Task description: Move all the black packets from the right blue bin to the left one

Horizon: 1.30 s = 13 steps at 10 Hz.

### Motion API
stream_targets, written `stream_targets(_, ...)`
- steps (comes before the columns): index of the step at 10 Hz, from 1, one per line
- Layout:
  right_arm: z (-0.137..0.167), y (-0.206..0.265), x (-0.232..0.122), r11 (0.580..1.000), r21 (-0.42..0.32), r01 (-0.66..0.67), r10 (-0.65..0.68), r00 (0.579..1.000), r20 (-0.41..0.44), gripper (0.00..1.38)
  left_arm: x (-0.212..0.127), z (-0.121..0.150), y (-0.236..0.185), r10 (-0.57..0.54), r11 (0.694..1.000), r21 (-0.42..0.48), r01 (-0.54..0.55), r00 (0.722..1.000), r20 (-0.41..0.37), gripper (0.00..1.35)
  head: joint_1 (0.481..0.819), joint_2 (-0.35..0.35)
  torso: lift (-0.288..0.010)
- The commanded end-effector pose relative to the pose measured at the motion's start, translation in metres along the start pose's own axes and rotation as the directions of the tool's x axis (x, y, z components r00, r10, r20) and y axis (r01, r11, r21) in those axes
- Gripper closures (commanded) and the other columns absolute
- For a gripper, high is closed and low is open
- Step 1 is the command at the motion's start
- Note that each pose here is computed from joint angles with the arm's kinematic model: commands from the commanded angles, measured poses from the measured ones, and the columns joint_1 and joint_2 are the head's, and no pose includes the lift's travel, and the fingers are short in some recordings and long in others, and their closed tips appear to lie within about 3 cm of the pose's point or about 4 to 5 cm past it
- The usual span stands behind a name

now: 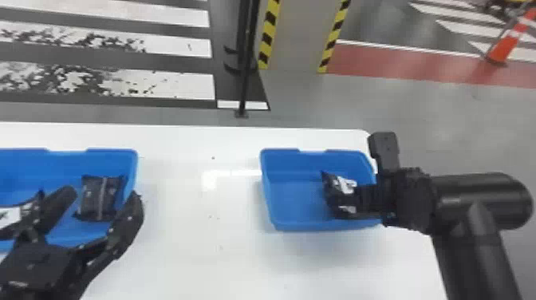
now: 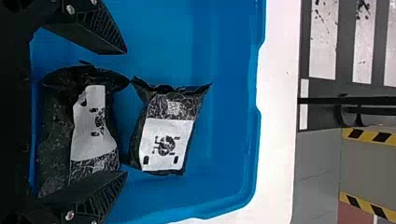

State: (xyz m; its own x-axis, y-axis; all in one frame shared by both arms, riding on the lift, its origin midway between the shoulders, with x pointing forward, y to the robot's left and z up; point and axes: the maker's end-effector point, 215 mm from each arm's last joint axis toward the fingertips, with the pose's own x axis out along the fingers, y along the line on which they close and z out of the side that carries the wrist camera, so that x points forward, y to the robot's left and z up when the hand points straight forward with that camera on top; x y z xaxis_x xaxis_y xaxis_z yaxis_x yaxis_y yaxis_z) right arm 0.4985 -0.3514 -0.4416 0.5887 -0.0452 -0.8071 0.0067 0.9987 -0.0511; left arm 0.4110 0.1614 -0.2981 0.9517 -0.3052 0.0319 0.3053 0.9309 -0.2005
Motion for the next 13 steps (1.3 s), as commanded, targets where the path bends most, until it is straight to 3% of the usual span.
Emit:
stream_targets(1, -0.006, -0.003, -0.001, 1.000, -0.002, 0.008, -0.008, 0.999, -0.040, 0.11, 0.000, 0.001, 0.000, -0.001, 1.000, -0.002, 0.001, 1.000, 0.002, 0.10, 0.695, -0.230, -0.140)
stream_targets(9, -0.044, -0.015, 0.005, 0.999, 0.016, 0.047, -0.043, 0.982, -0.182, 0.12, 0.001, -0.003, 0.000, -0.003, 1.000, -0.003, 0.003, 1.000, -0.007, 0.10, 0.695, -0.257, -0.140)
stream_targets(10, -0.042, -0.015, 0.006, 0.999, 0.017, 0.045, -0.041, 0.983, -0.182, 0.17, 0.000, -0.003, 0.001, -0.003, 1.000, -0.003, 0.003, 1.000, -0.007, 0.11, 0.695, -0.259, -0.140)
stream_targets(11, -0.043, -0.011, 0.008, 0.999, 0.021, 0.030, -0.025, 0.983, -0.180, 0.34, 0.000, -0.005, 0.003, 0.002, 1.000, -0.001, -0.002, 1.000, -0.009, 0.11, 0.695, -0.259, -0.140)
stream_targets(13, -0.034, 0.000, 0.014, 1.000, 0.023, -0.011, 0.014, 0.991, -0.133, 0.96, -0.002, -0.006, 0.008, 0.012, 1.000, -0.001, -0.012, 1.000, -0.009, 0.11, 0.695, -0.251, -0.140)
